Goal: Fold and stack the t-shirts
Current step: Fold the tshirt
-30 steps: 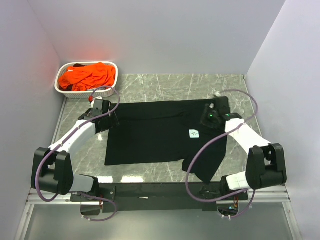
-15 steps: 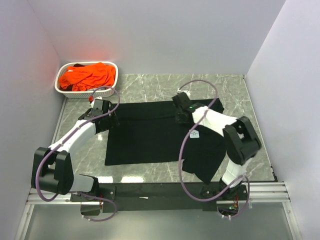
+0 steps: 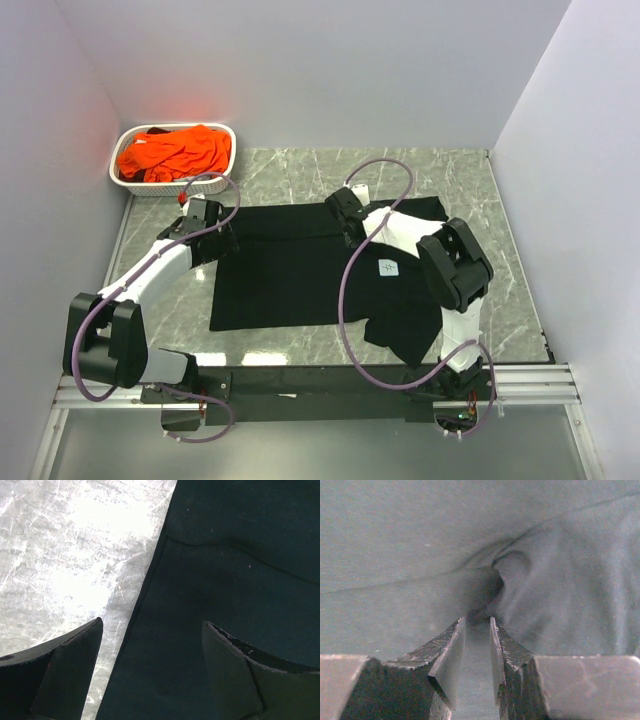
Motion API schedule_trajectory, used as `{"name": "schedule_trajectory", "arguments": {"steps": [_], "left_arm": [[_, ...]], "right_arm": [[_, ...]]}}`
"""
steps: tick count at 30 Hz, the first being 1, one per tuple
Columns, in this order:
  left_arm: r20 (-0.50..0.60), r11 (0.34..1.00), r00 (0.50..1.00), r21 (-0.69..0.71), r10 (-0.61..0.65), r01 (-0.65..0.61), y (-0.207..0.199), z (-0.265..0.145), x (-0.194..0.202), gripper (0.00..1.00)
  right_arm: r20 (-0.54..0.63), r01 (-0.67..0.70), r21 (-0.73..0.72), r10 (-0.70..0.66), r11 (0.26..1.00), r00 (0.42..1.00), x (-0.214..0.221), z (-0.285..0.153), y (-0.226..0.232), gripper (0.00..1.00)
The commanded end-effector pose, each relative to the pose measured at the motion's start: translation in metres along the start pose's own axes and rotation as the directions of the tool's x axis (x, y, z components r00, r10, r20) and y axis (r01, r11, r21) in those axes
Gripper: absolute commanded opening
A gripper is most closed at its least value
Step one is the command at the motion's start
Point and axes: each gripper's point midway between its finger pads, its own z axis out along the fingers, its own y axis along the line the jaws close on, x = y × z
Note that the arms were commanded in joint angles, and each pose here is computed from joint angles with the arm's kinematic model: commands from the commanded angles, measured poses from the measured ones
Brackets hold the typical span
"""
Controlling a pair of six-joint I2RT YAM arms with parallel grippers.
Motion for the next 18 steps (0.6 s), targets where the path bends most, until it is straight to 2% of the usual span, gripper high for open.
{"name": "schedule_trajectory", "arguments": {"steps": [1,15,18], "left_arm": [[0.033,1.000,0.999,0.024,0.005,-0.006,-0.008,-0.004,-0.014,0.86],[0.028,1.000,1.000,0.023,0.008,-0.009,-0.008,-0.003,-0.013,0.86],[0.028,1.000,1.000,0.023,0.008,-0.009,-0.008,-0.003,-0.013,0.86]], "right_arm": [[0.035,-0.016,0.073,0.014,0.997,0.999,-0.010,-0.004,-0.008,0.34],[0.016,0.009,0.063,-0.011,0.998,1.000,-0.004,0.008,0.000,0.32],[0.012,0.020,0.063,-0.021,0.998,1.000,-0.003,0.010,0.001,0.26]]}}
